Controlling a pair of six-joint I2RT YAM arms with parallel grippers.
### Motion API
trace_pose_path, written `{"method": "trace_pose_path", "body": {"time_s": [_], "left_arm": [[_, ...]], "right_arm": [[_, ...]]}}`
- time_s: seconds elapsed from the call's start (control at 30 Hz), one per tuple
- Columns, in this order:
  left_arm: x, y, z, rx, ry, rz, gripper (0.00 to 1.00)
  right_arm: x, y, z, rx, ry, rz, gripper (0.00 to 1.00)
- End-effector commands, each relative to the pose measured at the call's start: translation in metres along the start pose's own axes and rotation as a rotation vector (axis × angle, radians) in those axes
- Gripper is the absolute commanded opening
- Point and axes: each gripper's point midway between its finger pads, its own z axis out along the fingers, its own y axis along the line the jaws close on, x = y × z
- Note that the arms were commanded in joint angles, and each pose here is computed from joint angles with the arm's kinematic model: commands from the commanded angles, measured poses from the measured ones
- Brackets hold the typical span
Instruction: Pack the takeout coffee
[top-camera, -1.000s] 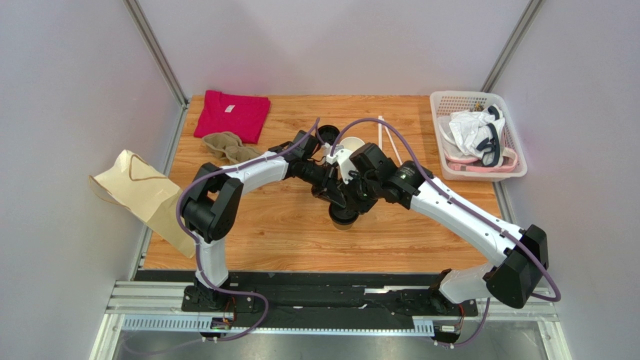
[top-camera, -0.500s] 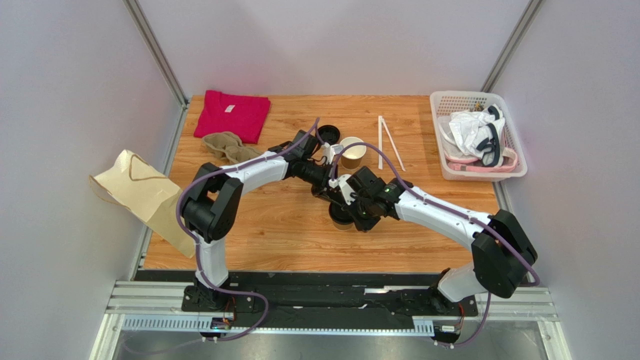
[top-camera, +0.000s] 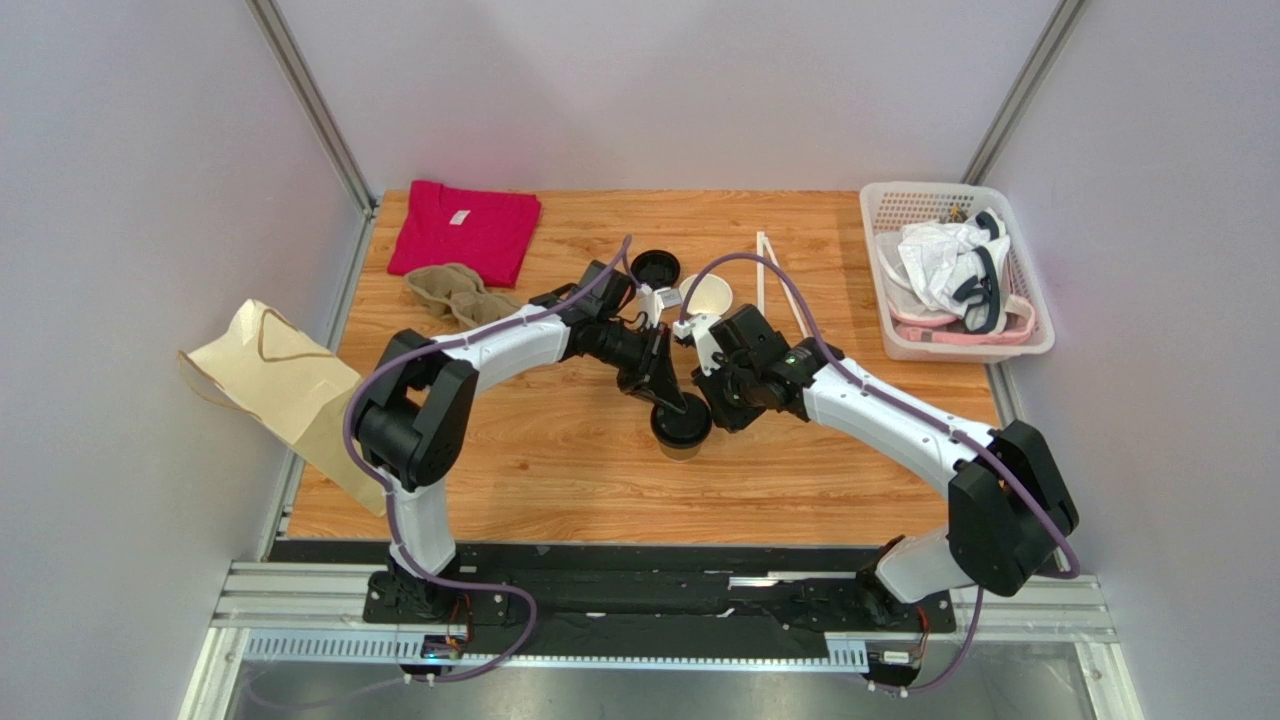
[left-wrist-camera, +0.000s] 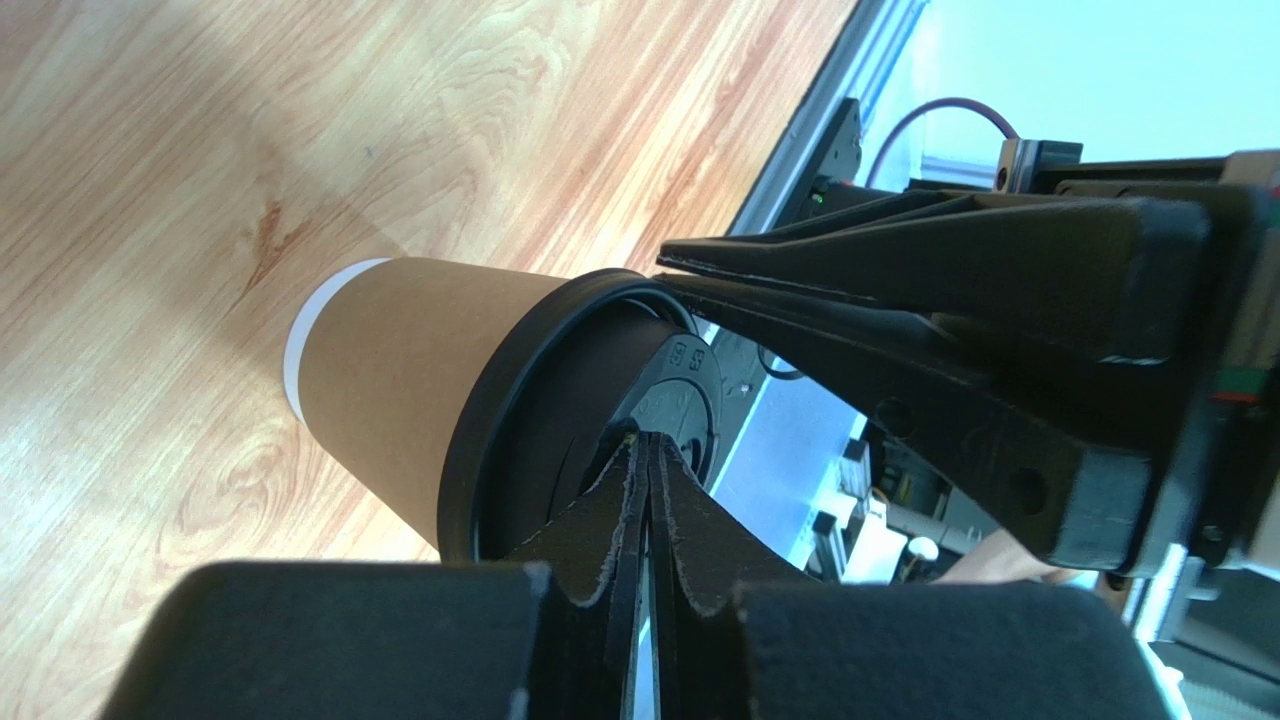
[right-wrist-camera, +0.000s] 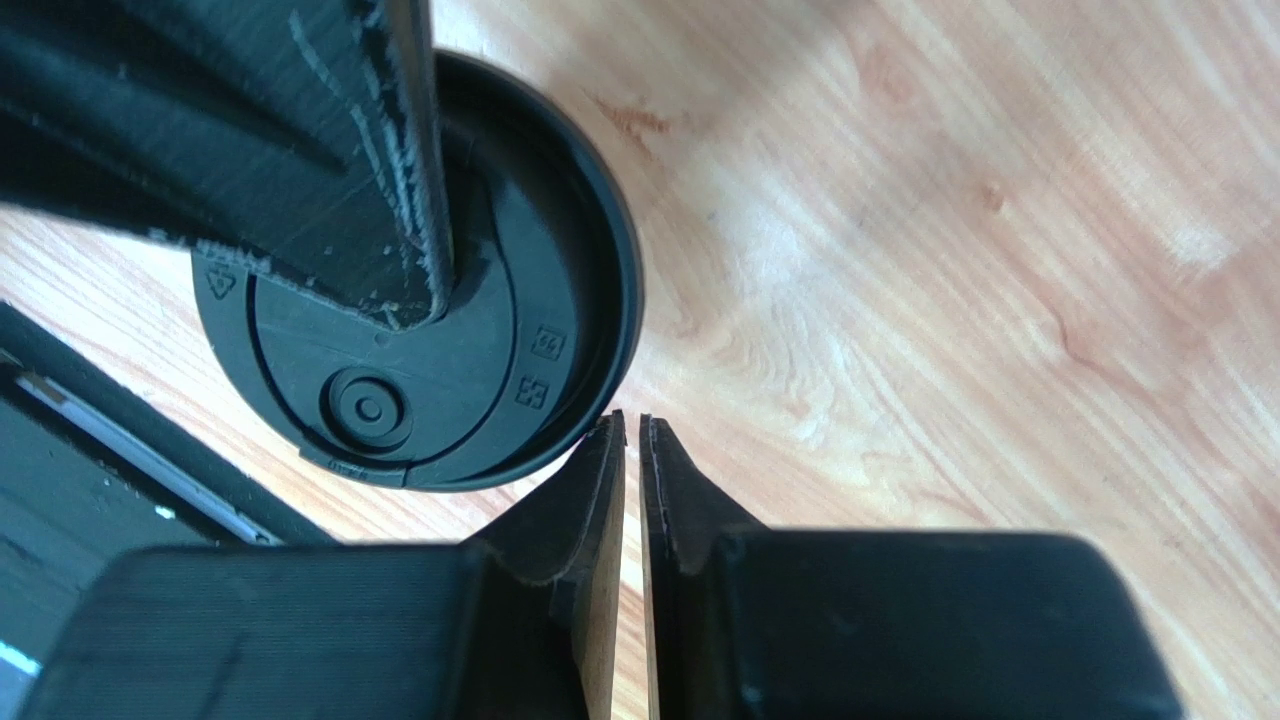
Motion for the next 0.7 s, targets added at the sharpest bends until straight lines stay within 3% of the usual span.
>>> {"method": "trace_pose_path", "body": {"time_s": [0.0, 0.2, 0.5, 0.67], "left_arm": [[-0.012, 0.011, -0.012, -0.077, -0.098, -0.007, 0.12], [-0.016, -0.008, -0.02, -0.005, -0.124, 0.016, 0.18], [-0.024, -0.033, -0.046, 0.052, -0.2, 0.043, 0.38], [-0.026, -0.028, -0.071, 0.025, -0.25, 0.033, 0.45]], "right_arm": [[-0.042, -0.002, -0.001, -0.004, -0.135, 0.006, 0.12], [-0.048, -0.002, -0.003, -0.015, -0.149, 0.024, 0.11], [-0.069, -0.024, -0.039, -0.036, -0.226, 0.107, 0.14], [-0.057, -0.001, -0.057, -0.158, -0.218, 0.178, 0.23]]}}
